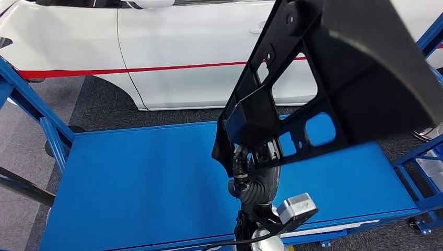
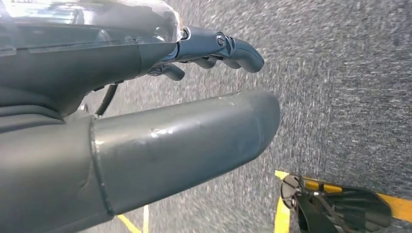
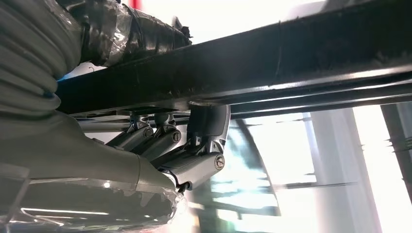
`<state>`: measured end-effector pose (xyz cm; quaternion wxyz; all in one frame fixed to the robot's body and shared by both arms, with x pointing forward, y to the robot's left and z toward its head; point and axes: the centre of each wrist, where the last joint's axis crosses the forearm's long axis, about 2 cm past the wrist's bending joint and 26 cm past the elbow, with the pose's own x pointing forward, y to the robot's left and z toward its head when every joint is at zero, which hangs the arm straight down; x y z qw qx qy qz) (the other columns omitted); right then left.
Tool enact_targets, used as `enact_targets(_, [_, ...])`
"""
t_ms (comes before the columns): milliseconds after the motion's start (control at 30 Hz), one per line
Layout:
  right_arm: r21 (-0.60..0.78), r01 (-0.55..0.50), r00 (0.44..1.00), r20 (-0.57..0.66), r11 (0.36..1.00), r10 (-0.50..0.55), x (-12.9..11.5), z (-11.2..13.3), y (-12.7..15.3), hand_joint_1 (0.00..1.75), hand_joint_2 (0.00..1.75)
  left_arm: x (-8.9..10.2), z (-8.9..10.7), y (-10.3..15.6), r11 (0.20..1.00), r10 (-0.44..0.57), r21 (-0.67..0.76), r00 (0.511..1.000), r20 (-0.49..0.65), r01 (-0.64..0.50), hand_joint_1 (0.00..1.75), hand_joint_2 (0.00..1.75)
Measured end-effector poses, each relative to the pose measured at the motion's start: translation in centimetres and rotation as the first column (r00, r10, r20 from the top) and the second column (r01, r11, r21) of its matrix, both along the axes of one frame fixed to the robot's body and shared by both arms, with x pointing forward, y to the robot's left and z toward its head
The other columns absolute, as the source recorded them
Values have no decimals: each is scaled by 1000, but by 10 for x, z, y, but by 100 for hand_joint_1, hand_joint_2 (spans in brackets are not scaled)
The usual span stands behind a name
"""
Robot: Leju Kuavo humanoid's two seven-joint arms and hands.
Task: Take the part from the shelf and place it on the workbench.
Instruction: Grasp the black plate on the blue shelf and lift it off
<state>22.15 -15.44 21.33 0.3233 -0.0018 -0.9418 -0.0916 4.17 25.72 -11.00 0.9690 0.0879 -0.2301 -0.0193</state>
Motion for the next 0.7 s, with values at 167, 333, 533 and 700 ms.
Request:
enact_targets(167, [-4, -247, 968, -50, 969, 246, -16, -26, 3, 175, 175, 0, 0, -3, 1000, 21, 6, 1000, -10, -21, 0, 0])
enact_targets(333, [-63, -351, 936, -45, 934, 348, -34, -43, 3, 175, 175, 0, 0, -3, 1000, 26, 0, 999, -18, -26, 0, 0])
enact_targets(533, [-114, -330, 944, -58, 937, 326, -41, -48, 1, 175, 175, 0, 0, -3, 1000, 27, -3, 999, -27, -27, 0, 0])
enact_targets(700, [-122, -319, 947, -58, 940, 315, -43, -48, 0, 175, 175, 4, 1, -2, 1000, 31, -3, 999, -21, -31, 0, 0])
